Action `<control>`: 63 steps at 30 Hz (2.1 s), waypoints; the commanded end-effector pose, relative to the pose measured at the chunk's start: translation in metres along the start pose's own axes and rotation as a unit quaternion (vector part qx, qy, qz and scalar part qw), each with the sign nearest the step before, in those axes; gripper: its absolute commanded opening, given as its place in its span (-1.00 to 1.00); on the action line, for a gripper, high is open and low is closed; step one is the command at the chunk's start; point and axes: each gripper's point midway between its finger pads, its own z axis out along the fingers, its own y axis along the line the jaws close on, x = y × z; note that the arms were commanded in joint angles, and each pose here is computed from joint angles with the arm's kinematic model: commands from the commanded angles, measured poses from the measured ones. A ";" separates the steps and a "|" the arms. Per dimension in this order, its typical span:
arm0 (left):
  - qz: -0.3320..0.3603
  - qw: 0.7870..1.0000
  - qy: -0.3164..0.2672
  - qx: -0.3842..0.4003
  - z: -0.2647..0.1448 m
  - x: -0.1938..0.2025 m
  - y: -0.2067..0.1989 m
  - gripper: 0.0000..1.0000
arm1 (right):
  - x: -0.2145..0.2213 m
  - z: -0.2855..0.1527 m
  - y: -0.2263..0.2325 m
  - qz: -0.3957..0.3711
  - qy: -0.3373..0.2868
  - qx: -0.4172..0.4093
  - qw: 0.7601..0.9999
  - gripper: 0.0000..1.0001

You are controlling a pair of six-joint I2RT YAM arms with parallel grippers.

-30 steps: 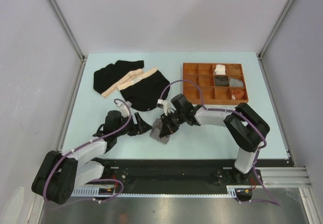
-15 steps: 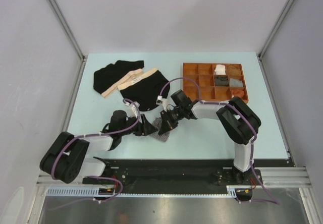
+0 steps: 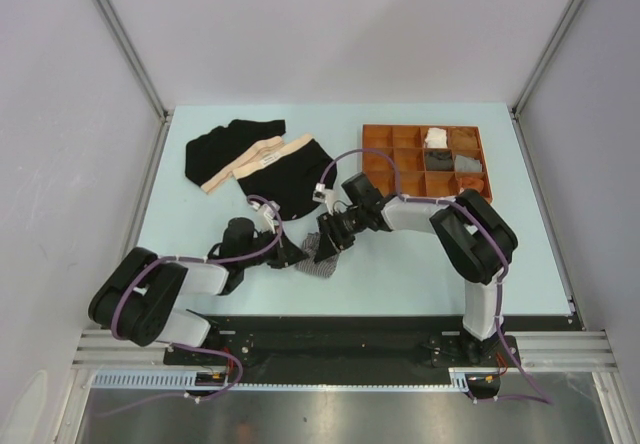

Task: Roll the underwear
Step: Roll the underwear to the center of the board.

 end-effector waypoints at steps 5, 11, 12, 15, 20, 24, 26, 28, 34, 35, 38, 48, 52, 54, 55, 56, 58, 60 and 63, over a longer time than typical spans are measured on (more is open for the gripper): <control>-0.040 0.995 0.005 -0.089 0.001 -0.001 0.028 -0.99 | -0.060 -0.061 0.007 -0.044 -0.095 0.094 0.990 0.36; -0.063 0.993 0.011 -0.104 0.005 -0.005 0.030 -1.00 | -0.046 -0.052 0.014 -0.110 -0.076 0.131 0.982 0.42; -0.066 0.992 0.013 -0.103 0.005 -0.005 0.029 -1.00 | -0.044 -0.048 0.014 -0.114 -0.072 0.130 0.982 0.42; -0.078 0.991 0.015 -0.108 0.006 -0.004 0.031 -0.99 | -0.034 -0.040 0.015 -0.125 -0.061 0.132 0.981 0.43; -0.090 0.990 0.017 -0.109 0.008 -0.004 0.031 -1.00 | -0.019 -0.028 0.009 -0.129 -0.044 0.145 0.980 0.43; -0.096 0.988 0.021 -0.117 0.008 -0.003 0.034 -1.00 | -0.006 -0.018 0.013 -0.140 -0.029 0.154 0.978 0.43; -0.099 0.988 0.020 -0.120 0.009 -0.005 0.034 -0.99 | -0.003 -0.016 0.010 -0.143 -0.027 0.171 0.974 0.43; -0.101 0.987 0.019 -0.122 0.009 -0.006 0.033 -1.00 | 0.001 -0.012 0.010 -0.151 -0.026 0.187 0.970 0.43; -0.113 0.985 0.022 -0.130 0.010 -0.006 0.036 -0.99 | 0.006 -0.006 0.005 -0.170 -0.031 0.230 0.958 0.40; -0.116 0.985 0.022 -0.130 0.010 -0.007 0.036 -1.00 | 0.008 -0.004 0.007 -0.175 -0.030 0.233 0.956 0.39; -0.120 0.985 0.021 -0.123 0.011 -0.008 0.033 -1.00 | 0.010 -0.004 -0.003 -0.167 -0.031 0.257 0.951 -0.19; -0.084 0.993 -0.010 -0.076 0.001 -0.035 0.002 0.12 | 0.006 -0.009 -0.016 -0.036 -0.051 0.182 0.981 -1.00; -0.051 0.995 -0.028 -0.078 -0.005 -0.045 -0.002 0.50 | 0.009 -0.010 -0.021 0.015 -0.051 0.159 0.986 -1.00; -0.041 0.996 -0.033 -0.074 -0.006 -0.047 -0.003 0.52 | 0.008 -0.010 -0.020 0.039 -0.054 0.141 0.988 -1.00; -0.037 0.996 -0.031 -0.075 -0.006 -0.045 -0.002 0.52 | 0.006 -0.012 -0.024 0.054 -0.059 0.138 0.987 -1.00; -0.033 0.996 -0.031 -0.074 -0.006 -0.044 -0.001 0.52 | 0.007 -0.012 -0.025 0.071 -0.060 0.133 0.987 -1.00; -0.027 0.997 -0.027 -0.063 -0.004 -0.041 -0.002 0.53 | 0.007 -0.013 -0.028 0.092 -0.061 0.125 0.986 -1.00; -0.025 0.998 -0.024 -0.052 -0.002 -0.039 -0.003 0.53 | 0.008 -0.016 -0.034 0.120 -0.062 0.119 0.984 -1.00; -0.022 0.998 -0.027 -0.047 -0.001 -0.039 -0.004 0.53 | 0.009 -0.020 -0.042 0.152 -0.064 0.109 0.980 -1.00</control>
